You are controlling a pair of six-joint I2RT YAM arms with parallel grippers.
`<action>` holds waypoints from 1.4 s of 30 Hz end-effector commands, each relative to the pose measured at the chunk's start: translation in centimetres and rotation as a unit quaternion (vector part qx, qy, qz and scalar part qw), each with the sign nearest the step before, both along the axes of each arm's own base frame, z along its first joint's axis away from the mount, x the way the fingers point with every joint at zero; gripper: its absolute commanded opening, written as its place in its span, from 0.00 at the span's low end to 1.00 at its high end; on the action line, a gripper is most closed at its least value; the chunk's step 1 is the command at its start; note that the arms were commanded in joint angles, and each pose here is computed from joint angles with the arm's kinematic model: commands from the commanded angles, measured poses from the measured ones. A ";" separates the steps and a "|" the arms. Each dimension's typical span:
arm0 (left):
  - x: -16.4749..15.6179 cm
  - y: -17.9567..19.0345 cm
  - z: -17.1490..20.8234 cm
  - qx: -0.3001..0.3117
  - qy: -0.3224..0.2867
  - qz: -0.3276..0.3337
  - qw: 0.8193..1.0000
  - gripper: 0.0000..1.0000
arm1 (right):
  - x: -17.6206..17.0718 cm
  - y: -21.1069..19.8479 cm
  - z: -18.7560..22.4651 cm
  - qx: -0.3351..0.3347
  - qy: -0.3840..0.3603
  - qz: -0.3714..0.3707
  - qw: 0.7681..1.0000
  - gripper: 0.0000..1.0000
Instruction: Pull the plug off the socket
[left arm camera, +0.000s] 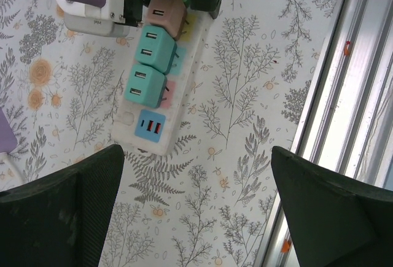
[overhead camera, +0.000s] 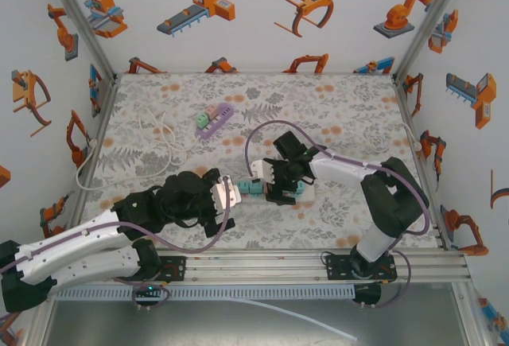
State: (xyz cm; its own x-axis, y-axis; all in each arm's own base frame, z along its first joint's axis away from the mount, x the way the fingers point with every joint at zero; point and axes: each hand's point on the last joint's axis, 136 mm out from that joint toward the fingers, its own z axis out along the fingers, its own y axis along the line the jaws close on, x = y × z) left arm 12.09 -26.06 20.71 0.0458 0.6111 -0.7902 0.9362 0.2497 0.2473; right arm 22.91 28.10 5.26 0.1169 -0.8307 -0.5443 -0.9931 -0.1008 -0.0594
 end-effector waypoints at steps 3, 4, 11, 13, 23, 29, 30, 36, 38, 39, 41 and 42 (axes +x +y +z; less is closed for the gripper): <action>0.2 0.1 0.3 -0.011 -0.013 0.002 1.000 0.97 | 0.7 1.8 5.0 0.062 -0.055 0.029 0.996 0.86; 0.2 0.0 0.4 -0.014 -0.014 0.001 1.000 0.97 | 0.6 1.7 5.7 0.067 -0.062 0.031 0.995 0.86; 1.8 0.3 1.1 -0.050 -0.023 0.050 0.997 0.97 | -0.4 -0.3 10.4 0.108 -0.094 0.019 0.990 0.84; 2.4 0.2 1.5 -0.086 -0.005 0.064 0.994 0.97 | -0.7 -1.7 11.1 0.118 -0.092 0.005 0.989 0.84; 6.3 1.4 -1.1 -0.142 0.057 0.136 0.979 0.97 | -1.1 -6.4 8.5 0.086 -0.048 -0.057 0.993 0.75; 9.1 2.2 -3.2 -0.153 0.093 0.208 0.962 0.97 | -0.4 -6.0 6.4 0.074 -0.030 -0.049 0.996 0.69; 9.6 2.2 -3.6 -0.156 0.096 0.222 0.958 0.97 | -0.1 -5.9 6.1 0.076 -0.033 -0.049 0.995 0.67; 12.4 4.5 -5.7 -0.174 0.151 0.355 0.906 0.97 | 0.7 -5.1 5.1 0.083 -0.028 -0.044 0.995 0.51; 12.9 5.1 -6.8 -0.172 0.180 0.388 0.887 0.92 | 0.7 -5.0 5.0 0.084 -0.026 -0.041 0.995 0.46; 12.9 5.2 -7.4 -0.166 0.196 0.398 0.881 0.91 | 0.7 -5.0 5.0 0.085 -0.027 -0.040 0.995 0.44; 13.0 5.2 -8.6 -0.151 0.219 0.412 0.872 0.87 | 0.7 -4.9 5.1 0.087 -0.027 -0.038 0.995 0.40; 13.0 5.2 -9.2 -0.143 0.228 0.419 0.867 0.85 | 0.6 -4.9 5.2 0.088 -0.027 -0.037 0.995 0.38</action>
State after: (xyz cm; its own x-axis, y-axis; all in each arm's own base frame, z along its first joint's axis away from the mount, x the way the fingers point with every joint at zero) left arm 24.69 -20.96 11.99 -0.6008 0.1410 -0.7869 0.4785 0.8520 -0.2127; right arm 23.43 22.73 9.87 0.0627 -0.7552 -0.6525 -0.9944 0.0081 -0.1049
